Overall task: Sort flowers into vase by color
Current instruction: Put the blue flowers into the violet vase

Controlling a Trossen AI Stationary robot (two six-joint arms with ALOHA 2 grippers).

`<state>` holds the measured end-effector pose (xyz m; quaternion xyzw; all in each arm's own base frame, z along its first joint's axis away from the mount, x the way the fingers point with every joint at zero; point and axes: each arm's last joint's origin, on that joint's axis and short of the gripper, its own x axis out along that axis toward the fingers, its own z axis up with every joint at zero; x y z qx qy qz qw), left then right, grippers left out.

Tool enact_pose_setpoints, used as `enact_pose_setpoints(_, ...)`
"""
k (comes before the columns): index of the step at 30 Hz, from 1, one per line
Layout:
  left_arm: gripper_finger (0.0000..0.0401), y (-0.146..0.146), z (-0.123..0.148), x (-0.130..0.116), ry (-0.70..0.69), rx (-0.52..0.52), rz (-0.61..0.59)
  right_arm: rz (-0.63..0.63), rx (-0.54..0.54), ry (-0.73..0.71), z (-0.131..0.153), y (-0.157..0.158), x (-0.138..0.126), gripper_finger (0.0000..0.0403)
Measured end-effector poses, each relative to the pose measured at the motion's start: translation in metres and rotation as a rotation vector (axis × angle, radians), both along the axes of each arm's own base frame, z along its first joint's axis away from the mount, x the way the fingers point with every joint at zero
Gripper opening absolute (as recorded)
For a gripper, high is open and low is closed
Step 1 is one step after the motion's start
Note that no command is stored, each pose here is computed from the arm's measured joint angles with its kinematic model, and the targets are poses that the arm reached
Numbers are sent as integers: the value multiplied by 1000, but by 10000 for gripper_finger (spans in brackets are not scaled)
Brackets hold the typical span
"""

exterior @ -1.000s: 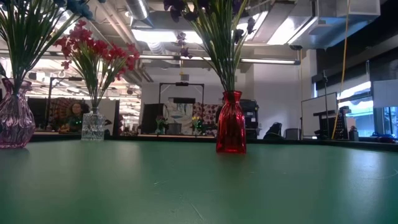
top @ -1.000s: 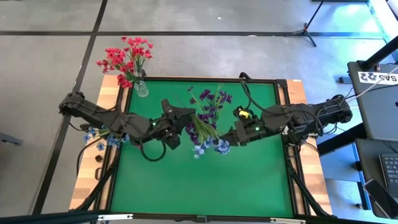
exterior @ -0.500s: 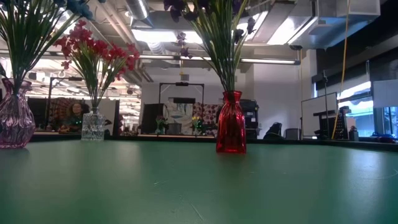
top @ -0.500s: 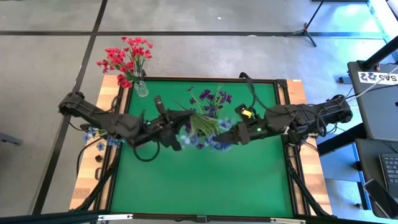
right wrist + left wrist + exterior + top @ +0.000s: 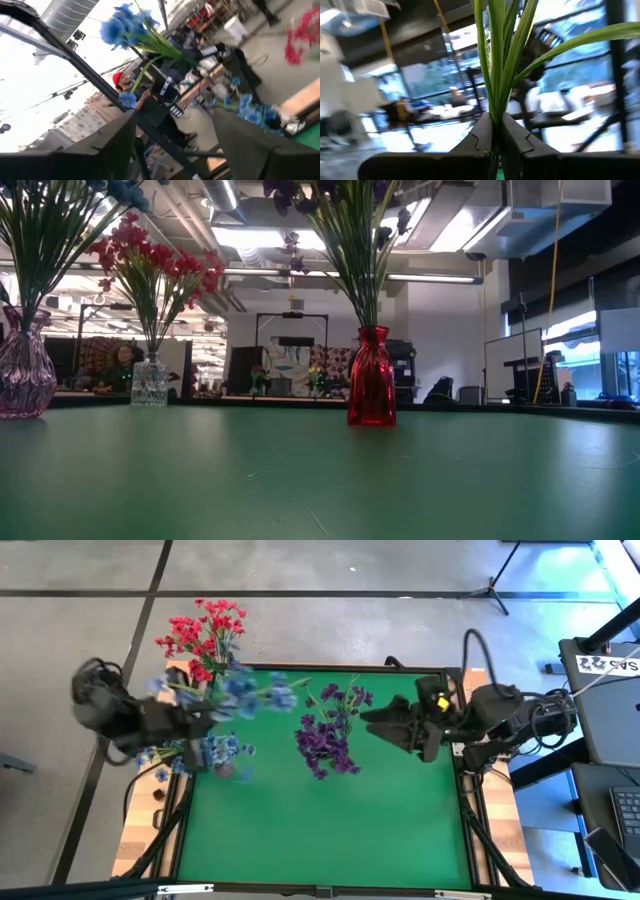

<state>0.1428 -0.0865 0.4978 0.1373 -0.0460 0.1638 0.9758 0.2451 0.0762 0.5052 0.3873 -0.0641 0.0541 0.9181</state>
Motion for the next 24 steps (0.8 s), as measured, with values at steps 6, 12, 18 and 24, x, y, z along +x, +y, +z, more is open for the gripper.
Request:
enact_pose_setpoints(6,9,6,0,-37,-12,-145,-253,-29,-188,-51,8,-4,-13,273)
enact_pose_setpoints(12,9,2,0,-51,-10,-202,-466,-79,-282,-7,7,-7,-19,273)
enact_pose_setpoints(18,9,-8,-8,-50,14,-218,-592,-69,-317,32,-2,-6,-15,273)
enact_pose_setpoints(24,10,-27,-34,-39,-11,-278,-699,18,-343,55,-14,-1,-9,273)
